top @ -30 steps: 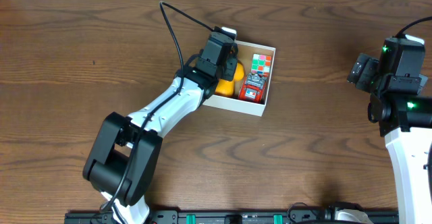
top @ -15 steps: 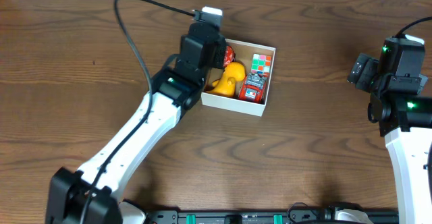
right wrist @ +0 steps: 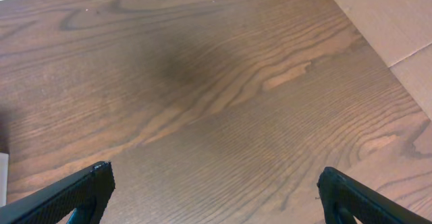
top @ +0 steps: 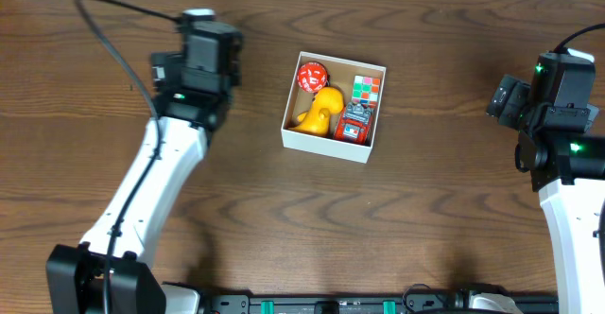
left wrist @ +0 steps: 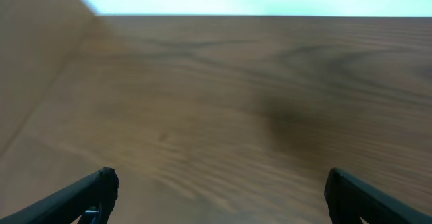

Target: Pack container

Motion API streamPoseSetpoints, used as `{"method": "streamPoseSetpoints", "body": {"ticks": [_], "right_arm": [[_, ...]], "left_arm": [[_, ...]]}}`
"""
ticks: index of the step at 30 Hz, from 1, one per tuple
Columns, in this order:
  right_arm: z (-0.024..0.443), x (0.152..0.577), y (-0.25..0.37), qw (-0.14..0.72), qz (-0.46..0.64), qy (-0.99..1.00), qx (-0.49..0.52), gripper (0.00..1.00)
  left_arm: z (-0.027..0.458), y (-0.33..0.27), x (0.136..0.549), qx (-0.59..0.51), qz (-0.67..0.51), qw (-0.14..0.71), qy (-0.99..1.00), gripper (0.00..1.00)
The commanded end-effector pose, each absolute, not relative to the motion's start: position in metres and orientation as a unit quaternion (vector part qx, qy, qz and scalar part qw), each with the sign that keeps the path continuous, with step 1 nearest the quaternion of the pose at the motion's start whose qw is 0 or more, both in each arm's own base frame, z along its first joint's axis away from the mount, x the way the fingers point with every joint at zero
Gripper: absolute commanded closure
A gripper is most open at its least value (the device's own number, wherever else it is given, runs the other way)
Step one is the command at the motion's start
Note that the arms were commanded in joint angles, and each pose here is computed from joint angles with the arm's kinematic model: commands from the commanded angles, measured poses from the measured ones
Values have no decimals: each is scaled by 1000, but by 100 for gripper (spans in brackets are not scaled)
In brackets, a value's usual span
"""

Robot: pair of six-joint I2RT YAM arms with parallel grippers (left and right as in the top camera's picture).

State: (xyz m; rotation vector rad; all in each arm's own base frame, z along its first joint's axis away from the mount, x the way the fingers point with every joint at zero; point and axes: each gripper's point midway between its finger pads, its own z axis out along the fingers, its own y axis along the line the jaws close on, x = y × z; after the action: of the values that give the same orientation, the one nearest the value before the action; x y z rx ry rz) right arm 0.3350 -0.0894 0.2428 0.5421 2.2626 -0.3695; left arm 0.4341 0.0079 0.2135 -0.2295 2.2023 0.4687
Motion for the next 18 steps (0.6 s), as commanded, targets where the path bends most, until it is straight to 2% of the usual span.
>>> {"method": "streamPoseSetpoints", "body": {"ticks": [1,18], "right_arm": [[244,334,-92,384,-146,884,223,1],[244,334,-92,385,-146,884,223,1]], "left_arm": [[224,39,428,-128,211,427,870,2],[223,52,427,-140,212,423,870,2]]}}
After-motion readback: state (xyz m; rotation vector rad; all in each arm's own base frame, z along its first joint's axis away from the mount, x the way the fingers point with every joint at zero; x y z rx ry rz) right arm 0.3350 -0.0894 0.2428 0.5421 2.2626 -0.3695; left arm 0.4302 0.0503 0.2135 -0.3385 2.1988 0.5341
